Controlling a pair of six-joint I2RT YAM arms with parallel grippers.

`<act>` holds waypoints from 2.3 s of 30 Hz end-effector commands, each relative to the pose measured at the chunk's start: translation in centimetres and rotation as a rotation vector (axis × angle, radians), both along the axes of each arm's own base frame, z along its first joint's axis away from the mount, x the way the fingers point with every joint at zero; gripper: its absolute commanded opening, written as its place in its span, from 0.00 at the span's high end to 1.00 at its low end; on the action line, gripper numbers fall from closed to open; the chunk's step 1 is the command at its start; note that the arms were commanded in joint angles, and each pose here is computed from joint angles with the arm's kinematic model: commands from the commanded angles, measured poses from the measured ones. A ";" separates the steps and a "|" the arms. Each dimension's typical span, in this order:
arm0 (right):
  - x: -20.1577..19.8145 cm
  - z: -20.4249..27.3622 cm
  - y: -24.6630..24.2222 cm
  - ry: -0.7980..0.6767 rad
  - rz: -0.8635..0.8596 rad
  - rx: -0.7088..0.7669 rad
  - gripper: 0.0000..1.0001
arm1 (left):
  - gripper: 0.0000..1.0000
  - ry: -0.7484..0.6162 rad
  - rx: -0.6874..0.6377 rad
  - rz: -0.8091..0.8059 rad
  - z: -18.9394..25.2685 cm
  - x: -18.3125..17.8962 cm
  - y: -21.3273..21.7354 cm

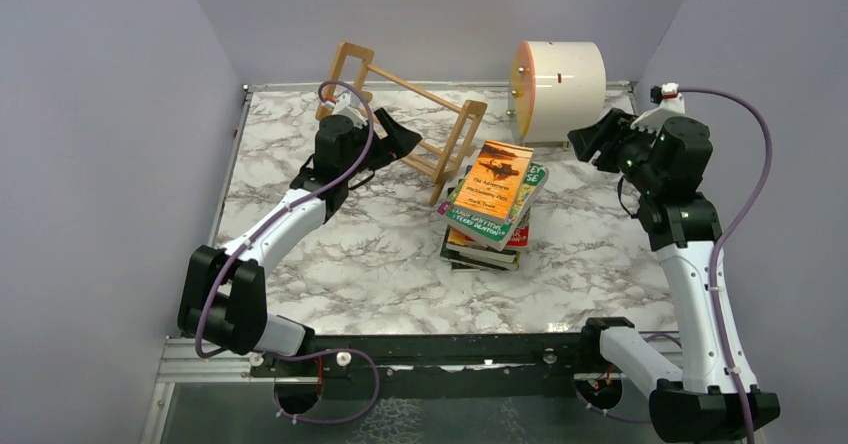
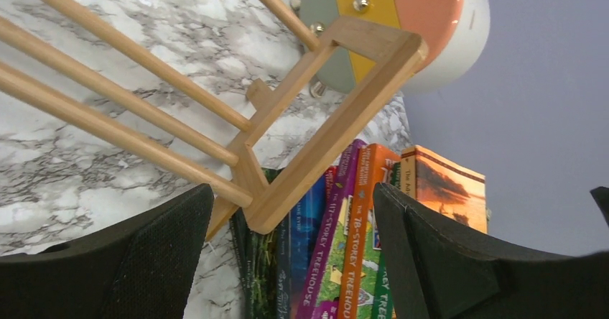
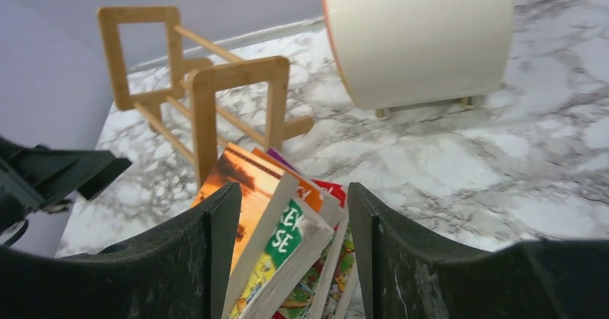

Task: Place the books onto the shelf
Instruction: Adjust the shelf at the center of the board, then pick up the book from the center of the board.

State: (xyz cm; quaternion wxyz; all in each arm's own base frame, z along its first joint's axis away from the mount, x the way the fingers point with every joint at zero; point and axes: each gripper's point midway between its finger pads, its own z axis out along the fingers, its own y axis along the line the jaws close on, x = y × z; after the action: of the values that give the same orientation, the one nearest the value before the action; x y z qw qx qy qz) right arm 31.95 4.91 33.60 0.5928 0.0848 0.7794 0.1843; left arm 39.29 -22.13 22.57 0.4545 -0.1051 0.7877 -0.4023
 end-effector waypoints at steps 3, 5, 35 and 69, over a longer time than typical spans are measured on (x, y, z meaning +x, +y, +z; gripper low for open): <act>-1.4 0.0 4.0 0.058 0.249 0.055 0.45 | 0.24 -0.042 -0.038 -0.109 2.7 -0.8 -2.3; -1.8 0.3 4.5 0.061 0.285 0.065 0.44 | 0.23 -0.038 -0.042 -0.135 2.8 -1.3 -3.0; -2.5 -1.3 6.4 0.113 0.382 0.070 0.42 | 0.21 -0.007 0.051 -0.261 2.1 -4.5 -8.5; -1.2 2.1 10.6 -0.124 0.615 0.319 0.00 | 0.01 -0.068 0.035 -0.190 3.6 -4.2 -5.7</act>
State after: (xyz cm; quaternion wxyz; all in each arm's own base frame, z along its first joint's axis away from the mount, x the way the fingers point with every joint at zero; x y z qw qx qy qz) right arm 31.43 14.73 34.87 0.5395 -0.0597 0.7110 0.4470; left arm 34.58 -28.63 23.88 0.4013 0.0102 0.8093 -0.4288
